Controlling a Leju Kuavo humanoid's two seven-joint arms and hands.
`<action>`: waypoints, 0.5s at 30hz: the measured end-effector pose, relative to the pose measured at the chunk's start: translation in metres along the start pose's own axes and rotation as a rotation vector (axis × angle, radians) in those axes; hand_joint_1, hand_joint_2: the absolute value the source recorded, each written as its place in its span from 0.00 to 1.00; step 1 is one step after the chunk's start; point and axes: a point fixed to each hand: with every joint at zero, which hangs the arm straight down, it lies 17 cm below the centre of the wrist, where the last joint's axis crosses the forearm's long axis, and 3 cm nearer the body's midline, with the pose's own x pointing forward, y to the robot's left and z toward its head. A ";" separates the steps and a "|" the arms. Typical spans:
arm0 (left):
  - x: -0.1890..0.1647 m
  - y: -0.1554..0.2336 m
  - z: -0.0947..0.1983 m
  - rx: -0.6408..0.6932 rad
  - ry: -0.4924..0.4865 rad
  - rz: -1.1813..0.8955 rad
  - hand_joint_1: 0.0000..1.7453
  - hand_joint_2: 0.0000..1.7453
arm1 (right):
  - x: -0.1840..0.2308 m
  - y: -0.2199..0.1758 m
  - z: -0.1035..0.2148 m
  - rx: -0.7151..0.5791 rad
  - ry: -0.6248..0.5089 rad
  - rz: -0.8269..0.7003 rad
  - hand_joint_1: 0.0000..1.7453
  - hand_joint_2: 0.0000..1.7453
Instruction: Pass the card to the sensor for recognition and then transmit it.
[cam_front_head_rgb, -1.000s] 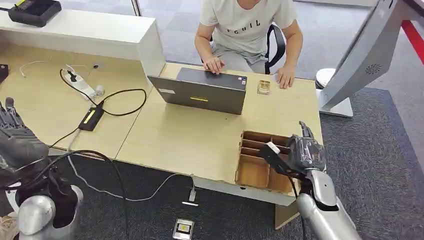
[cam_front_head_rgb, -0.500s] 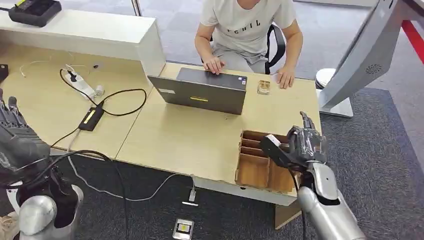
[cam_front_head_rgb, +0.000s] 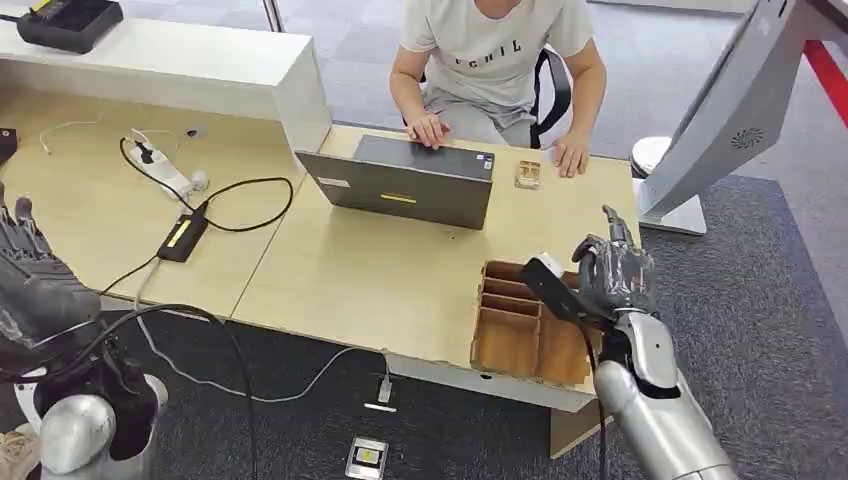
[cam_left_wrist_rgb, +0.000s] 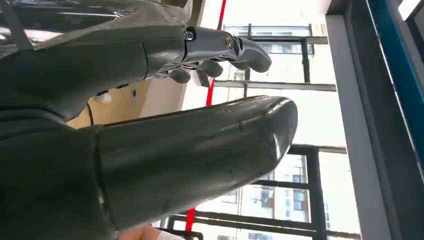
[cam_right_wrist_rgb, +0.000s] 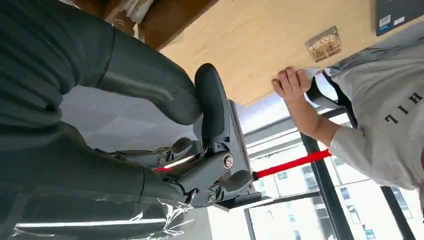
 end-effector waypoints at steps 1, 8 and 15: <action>0.000 0.000 0.000 0.001 0.000 0.000 0.00 0.00 | 0.001 -0.003 -0.002 -0.007 -0.001 -0.005 1.00 1.00; 0.002 0.003 0.002 0.009 -0.003 0.001 0.00 0.00 | 0.010 -0.033 -0.012 -0.069 -0.017 -0.043 1.00 1.00; 0.006 0.004 0.002 0.023 -0.019 0.001 0.00 0.00 | 0.020 -0.056 -0.020 -0.119 -0.042 -0.058 1.00 1.00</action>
